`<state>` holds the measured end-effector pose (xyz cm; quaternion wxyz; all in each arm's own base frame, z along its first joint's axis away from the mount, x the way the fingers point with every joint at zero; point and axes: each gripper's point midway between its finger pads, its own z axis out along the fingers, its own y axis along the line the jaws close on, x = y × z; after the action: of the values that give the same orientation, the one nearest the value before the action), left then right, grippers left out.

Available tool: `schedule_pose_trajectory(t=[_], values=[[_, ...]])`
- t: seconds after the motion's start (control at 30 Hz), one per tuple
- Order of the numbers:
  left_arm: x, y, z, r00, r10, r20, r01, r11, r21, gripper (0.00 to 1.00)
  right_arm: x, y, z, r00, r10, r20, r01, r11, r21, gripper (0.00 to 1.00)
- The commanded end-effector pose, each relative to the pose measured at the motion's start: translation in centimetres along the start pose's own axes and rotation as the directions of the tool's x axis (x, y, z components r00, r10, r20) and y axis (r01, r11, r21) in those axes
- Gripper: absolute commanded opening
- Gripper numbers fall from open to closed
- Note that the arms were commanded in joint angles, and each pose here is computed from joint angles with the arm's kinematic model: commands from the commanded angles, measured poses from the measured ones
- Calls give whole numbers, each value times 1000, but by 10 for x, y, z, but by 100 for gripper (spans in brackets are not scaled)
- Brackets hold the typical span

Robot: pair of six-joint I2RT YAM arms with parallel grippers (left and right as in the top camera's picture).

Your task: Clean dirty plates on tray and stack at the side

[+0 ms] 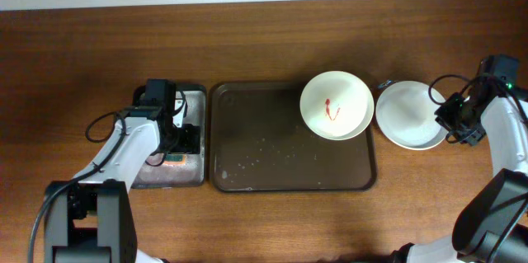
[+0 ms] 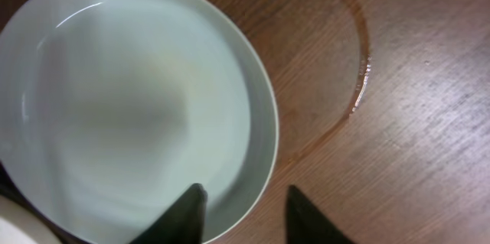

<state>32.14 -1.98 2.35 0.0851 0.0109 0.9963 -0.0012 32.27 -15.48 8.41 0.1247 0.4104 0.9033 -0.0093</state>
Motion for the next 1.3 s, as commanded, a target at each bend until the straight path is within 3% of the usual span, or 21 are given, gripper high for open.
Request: schedule_pose_trajectory(t=[0.0, 0.07, 0.17, 0.33, 0.47, 0.63, 0.77, 0.83, 0.97, 1.07, 1.13, 1.27], values=[[-7, -1, -8, 1000, 2, 30, -3, 1000, 12, 82, 6, 50, -8, 988, -154, -29, 139, 947, -290, 47], [-7, -1, -8, 1000, 2, 30, -3, 1000, 12, 82, 26, 94, -25, 934, -358, 17, 315, 798, -515, 57], [-7, -1, -8, 1000, 2, 30, -3, 1000, 12, 82, 43, 122, -27, 840, -532, 109, 506, 693, -513, 57], [-6, -1, -8, 1000, 3, 26, -3, 1000, 12, 82, 44, 169, -36, 740, -627, 243, 663, 620, -420, 59], [-5, -1, -8, 1000, 3, 23, -3, 1000, 12, 86, 34, 182, -33, 727, -663, 181, 673, 633, -384, 59], [-5, -1, -8, 1000, 3, 23, -3, 1000, 12, 86, 45, 181, 21, 728, -684, 46, 641, 657, -397, 58], [-5, -1, -8, 1000, 3, 22, -3, 1000, 12, 86, 64, 178, 56, 716, -696, -50, 623, 670, -403, 35], [-5, -1, -8, 1000, 3, 22, -3, 1000, 12, 86, 67, 177, 58, 714, -697, -60, 621, 671, -404, 18], [-5, -1, -8, 1000, 3, 22, -3, 1000, 12, 86, 74, 170, 56, 709, -698, -105, 610, 681, -405, 4], [-5, -1, -8, 1000, 3, 22, -3, 1000, 12, 86, 93, 168, 50, 708, -683, -180, 561, 698, -445, 4], [-5, -1, -8, 1000, 3, 22, -3, 1000, 12, 86, 104, 165, 48, 687, -694, -215, 566, 697, -441, 18], [-5, -1, -8, 1000, 3, 22, -3, 1000, 12, 86, 119, 163, 48, 657, -712, -247, 586, 688, -427, 20]])
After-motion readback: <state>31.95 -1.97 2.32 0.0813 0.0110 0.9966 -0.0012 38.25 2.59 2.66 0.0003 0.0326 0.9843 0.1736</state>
